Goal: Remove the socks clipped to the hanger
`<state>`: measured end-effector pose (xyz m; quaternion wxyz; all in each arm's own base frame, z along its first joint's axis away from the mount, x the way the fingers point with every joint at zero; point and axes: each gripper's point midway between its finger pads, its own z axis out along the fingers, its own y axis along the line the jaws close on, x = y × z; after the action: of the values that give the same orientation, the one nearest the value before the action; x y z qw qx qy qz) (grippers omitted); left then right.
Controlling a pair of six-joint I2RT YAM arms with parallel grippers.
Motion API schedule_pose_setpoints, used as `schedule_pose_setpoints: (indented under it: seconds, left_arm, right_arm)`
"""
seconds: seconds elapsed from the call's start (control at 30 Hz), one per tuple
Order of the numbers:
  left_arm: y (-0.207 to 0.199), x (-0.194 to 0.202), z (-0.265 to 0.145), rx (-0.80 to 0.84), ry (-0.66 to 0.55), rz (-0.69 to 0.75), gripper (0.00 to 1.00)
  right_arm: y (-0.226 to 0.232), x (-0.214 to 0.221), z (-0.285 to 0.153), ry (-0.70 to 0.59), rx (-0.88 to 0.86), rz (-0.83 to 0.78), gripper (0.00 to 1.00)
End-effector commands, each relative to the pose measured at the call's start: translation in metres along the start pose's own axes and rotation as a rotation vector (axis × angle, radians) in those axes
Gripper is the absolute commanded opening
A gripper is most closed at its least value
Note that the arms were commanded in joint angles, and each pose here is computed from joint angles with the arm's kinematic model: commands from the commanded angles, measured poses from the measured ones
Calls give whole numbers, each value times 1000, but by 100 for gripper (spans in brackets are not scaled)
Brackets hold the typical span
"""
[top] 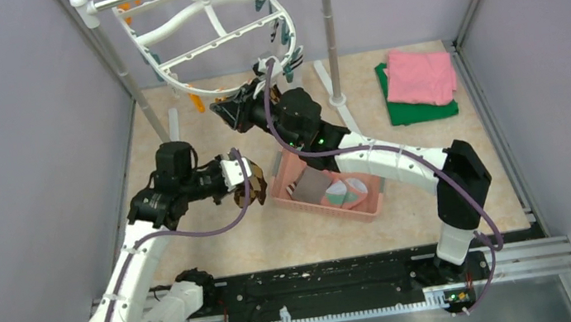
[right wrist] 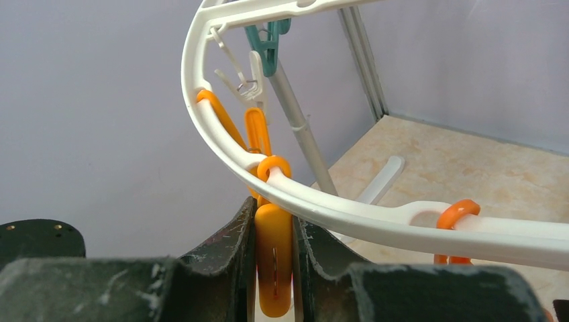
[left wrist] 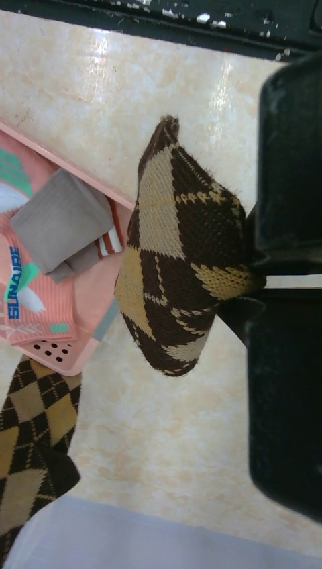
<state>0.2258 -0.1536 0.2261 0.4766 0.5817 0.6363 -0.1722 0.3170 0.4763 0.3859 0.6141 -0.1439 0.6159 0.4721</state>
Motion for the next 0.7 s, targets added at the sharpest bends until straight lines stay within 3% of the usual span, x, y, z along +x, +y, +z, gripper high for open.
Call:
schedule_pose_setpoints:
  seconds: [0.0, 0.1, 0.2, 0.3, 0.33, 0.47, 0.67]
  left_arm:
    - [18, -28, 12, -12, -101, 220, 0]
    - [33, -37, 13, -55, -113, 241, 0]
    - [42, -39, 12, -81, -100, 220, 0]
    - [43, -36, 10, -105, -84, 211, 0]
    - [44, -35, 9, -123, -83, 204, 0]
    - [56, -39, 2, -214, -97, 204, 0]
    - [57, -42, -1, -216, -92, 194, 0]
  right_arm:
    - [18, -35, 5, -69, -59, 23, 0]
    - [12, -26, 6, -34, -32, 28, 2]
    - [1, -11, 0, 12, 15, 30, 28]
    - [-7, -7, -15, 21, 35, 44, 65]
    - [-9, -7, -22, 25, 40, 51, 72]
    - [-21, -5, -54, 62, 60, 75, 83]
    - [-71, -10, -113, 79, 157, 34, 84]
